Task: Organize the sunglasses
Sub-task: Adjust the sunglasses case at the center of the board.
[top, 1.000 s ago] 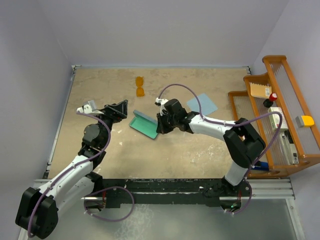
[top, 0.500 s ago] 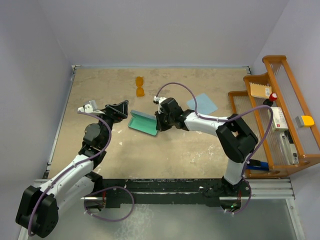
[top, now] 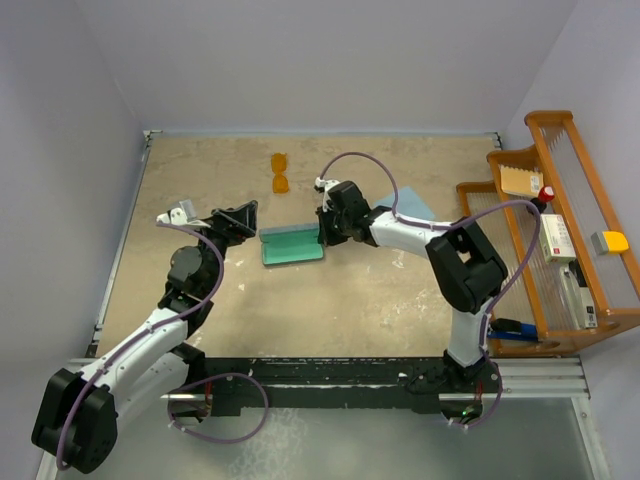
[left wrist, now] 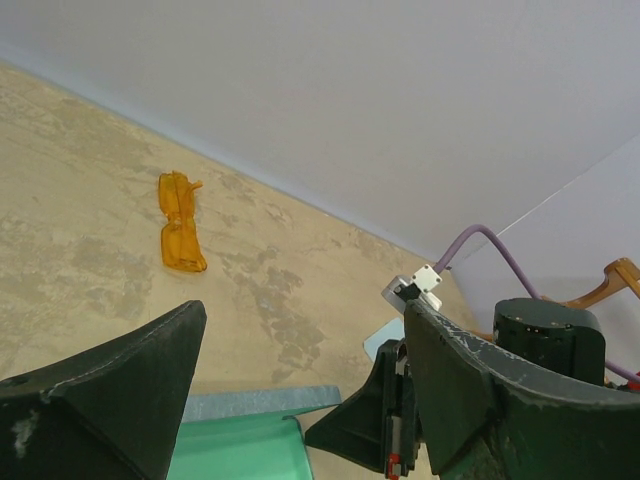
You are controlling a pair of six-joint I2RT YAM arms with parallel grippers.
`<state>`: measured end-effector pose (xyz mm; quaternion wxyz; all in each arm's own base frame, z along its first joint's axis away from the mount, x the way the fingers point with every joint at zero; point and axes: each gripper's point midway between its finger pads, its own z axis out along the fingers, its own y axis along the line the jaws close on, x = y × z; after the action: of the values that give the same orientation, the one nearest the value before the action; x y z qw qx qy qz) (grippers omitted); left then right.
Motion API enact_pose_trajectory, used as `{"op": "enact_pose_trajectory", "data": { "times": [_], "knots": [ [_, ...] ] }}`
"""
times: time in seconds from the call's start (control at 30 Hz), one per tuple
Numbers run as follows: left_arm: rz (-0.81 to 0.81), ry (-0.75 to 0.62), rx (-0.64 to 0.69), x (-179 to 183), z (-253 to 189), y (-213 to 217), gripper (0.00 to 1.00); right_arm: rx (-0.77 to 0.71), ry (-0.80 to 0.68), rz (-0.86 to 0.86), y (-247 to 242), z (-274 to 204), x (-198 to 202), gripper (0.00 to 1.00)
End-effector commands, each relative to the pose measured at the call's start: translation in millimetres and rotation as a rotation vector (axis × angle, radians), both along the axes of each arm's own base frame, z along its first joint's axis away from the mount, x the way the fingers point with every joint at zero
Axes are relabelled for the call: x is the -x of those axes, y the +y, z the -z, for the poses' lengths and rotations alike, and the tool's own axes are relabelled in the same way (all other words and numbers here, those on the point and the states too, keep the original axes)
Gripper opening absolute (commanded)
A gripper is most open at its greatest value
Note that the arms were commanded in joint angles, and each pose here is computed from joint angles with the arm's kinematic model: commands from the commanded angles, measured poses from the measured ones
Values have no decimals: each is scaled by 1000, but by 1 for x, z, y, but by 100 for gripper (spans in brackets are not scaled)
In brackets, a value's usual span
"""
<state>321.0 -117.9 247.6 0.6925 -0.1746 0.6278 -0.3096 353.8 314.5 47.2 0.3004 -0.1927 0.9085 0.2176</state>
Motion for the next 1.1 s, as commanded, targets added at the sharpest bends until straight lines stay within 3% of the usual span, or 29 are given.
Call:
{"op": "enact_pose_trajectory", "data": {
  "times": [0.0, 0.37, 0.77, 1.07],
  "knots": [
    [9, -46, 19, 1, -13, -1, 77, -28, -47, -30, 10, -20, -14, 0],
    [20, -40, 11, -1, -11, -4, 77, -75, -71, -41, 8, -40, 0, 0],
    [30, -44, 12, 0, -14, -5, 77, -27, -1, -53, -10, -9, 29, 0],
    [38, -42, 14, -2, -15, -8, 76, -7, 1, -57, -10, 2, 25, 0]
  ]
}}
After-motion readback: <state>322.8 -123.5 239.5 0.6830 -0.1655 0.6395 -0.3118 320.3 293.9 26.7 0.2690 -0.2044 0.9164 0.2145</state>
